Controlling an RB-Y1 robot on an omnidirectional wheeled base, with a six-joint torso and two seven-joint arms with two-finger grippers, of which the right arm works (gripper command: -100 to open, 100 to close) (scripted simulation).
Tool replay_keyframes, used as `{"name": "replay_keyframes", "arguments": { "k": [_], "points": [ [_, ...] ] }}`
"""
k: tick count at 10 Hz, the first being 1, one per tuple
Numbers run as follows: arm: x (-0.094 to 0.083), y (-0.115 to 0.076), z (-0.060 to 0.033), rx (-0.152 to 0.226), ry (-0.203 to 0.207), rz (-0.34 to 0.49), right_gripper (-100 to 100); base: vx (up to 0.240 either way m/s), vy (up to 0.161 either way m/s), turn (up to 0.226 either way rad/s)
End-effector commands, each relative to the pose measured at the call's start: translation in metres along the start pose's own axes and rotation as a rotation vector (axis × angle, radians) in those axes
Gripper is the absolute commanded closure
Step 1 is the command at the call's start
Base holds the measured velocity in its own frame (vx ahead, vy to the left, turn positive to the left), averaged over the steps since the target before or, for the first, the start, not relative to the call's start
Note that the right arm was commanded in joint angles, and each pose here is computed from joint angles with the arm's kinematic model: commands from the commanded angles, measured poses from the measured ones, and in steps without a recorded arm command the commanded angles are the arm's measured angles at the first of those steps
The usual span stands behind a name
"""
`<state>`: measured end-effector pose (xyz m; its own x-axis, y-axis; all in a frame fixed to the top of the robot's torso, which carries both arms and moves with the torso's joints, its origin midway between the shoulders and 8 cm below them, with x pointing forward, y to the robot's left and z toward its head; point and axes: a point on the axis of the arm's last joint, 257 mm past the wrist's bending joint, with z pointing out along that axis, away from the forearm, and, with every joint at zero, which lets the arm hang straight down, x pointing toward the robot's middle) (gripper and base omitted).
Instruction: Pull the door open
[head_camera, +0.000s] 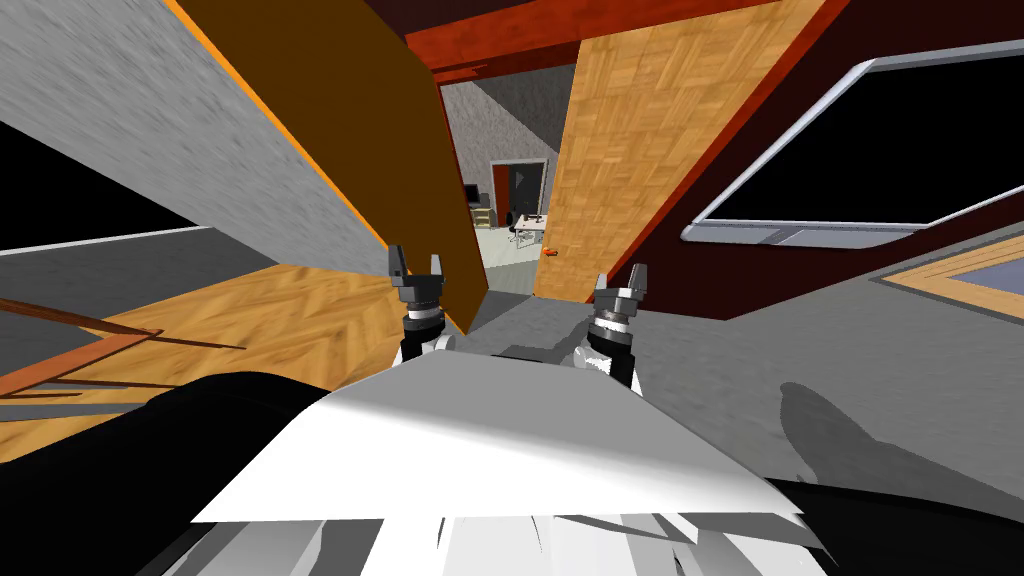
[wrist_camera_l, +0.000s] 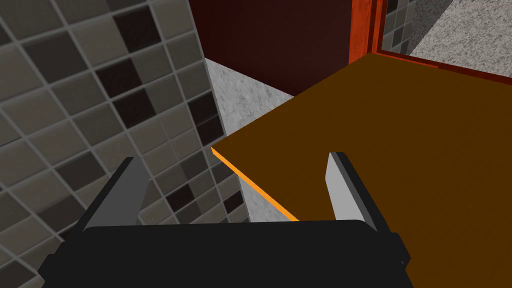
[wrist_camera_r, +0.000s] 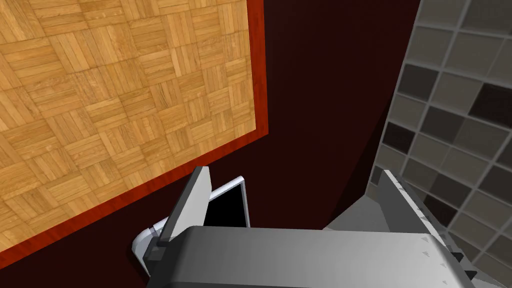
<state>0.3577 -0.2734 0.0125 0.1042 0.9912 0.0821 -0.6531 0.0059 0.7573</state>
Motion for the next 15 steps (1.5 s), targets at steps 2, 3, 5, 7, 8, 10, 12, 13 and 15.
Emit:
{"name": "replay_keyframes", "arguments": {
  "k": [2, 3, 5, 7, 8, 10, 12, 13, 15],
  "points": [
    [0.000, -0.014, -0.0033, 0.022, 0.013, -0.002, -100, 0.082, -0.025, 0.020],
    [0.000, -0.021, -0.0049, 0.033, 0.018, -0.002, -100, 0.150, 0.041, 0.009],
    [0.000, -0.033, -0.0080, 0.052, 0.027, -0.004, -100, 0.167, 0.024, 0.014],
    [-0.001, -0.047, -0.0120, 0.075, 0.035, -0.005, -100, 0.157, -0.004, 0.017],
    [-0.002, -0.058, -0.0151, 0.092, 0.041, -0.006, -100, 0.149, -0.007, 0.025],
    [-0.004, -0.069, -0.0188, 0.111, 0.046, -0.008, -100, 0.119, 0.013, 0.016],
    [-0.006, -0.087, -0.0248, 0.140, 0.053, -0.010, -100, 0.113, 0.014, 0.025],
    [-0.009, -0.100, -0.0294, 0.162, 0.057, -0.011, -100, 0.136, 0.019, 0.034],
    [-0.011, -0.113, -0.0343, 0.183, 0.060, -0.014, -100, 0.135, -0.002, 0.015]
  ]
}}
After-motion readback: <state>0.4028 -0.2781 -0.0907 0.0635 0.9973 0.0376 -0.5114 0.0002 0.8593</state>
